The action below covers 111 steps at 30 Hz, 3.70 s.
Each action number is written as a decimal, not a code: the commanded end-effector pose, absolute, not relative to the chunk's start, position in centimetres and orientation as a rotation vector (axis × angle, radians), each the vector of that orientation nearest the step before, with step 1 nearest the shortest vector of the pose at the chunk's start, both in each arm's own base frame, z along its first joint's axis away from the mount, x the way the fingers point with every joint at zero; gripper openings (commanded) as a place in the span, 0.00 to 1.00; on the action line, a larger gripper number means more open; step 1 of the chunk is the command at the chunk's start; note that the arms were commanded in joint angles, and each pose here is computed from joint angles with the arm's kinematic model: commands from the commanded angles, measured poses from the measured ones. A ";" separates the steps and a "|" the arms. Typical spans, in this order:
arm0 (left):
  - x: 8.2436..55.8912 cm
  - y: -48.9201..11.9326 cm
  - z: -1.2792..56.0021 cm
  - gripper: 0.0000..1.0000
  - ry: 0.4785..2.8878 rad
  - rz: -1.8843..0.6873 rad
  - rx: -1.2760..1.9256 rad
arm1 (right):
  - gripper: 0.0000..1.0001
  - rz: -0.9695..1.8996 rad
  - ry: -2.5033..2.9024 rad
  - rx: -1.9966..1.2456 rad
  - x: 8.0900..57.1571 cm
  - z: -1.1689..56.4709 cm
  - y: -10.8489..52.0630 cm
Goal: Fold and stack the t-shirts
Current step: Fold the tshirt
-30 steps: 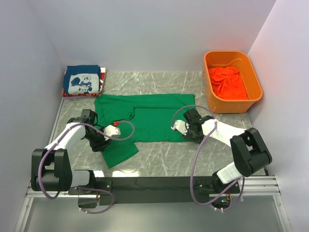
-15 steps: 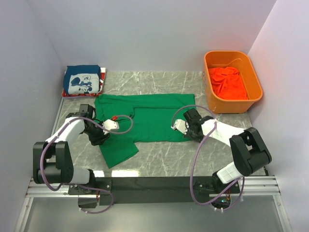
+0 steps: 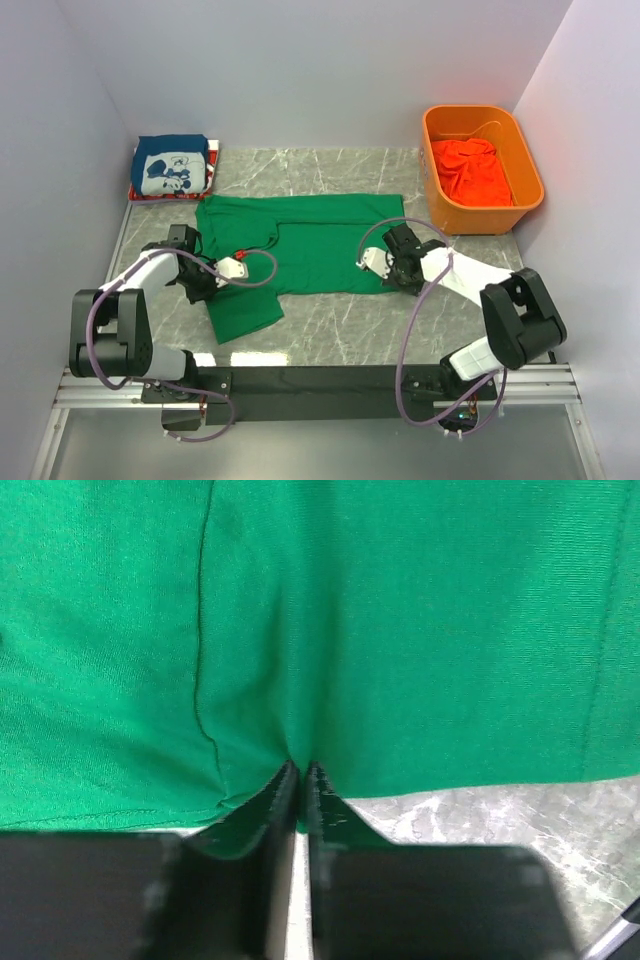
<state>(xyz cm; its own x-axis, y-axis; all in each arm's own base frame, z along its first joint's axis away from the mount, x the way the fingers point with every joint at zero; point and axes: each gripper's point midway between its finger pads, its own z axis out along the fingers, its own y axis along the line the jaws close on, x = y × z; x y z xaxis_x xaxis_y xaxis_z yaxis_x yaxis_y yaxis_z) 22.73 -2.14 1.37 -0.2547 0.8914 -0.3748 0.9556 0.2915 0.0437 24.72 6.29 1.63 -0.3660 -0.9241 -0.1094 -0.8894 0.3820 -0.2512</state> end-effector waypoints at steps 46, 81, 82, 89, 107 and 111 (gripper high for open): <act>42.1 -1.1 9.3 0.01 2.315 -0.539 1.256 | 0.00 -0.148 2.485 -1.552 41.3 6.3 4.9; 28.6 -2.9 6.3 0.55 2.303 -0.442 1.310 | 0.36 0.409 2.647 -1.224 35.0 9.0 14.7; 27.6 -2.7 5.6 0.55 2.383 -0.532 1.257 | 0.37 0.421 2.643 -1.225 34.9 9.0 15.1; 28.1 -3.0 5.9 0.60 2.556 -0.874 0.887 | 0.36 0.403 2.630 -1.235 34.7 8.8 15.6; 29.1 -2.6 4.4 0.58 2.646 -0.941 0.619 | 0.36 0.373 2.639 -1.247 34.0 8.2 15.1; 29.8 -2.9 4.2 0.56 2.644 -0.968 0.578 | 0.36 0.363 2.637 -1.252 34.2 8.2 14.9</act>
<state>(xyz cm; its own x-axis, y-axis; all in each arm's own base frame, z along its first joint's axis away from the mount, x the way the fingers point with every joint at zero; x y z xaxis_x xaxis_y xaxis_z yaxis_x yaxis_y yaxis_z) 28.82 -2.20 3.88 -0.8777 0.3208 -0.3559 0.4723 0.7049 -0.5292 33.55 14.99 6.74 -0.6303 -0.7384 -0.2398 -0.7760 0.6078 0.1685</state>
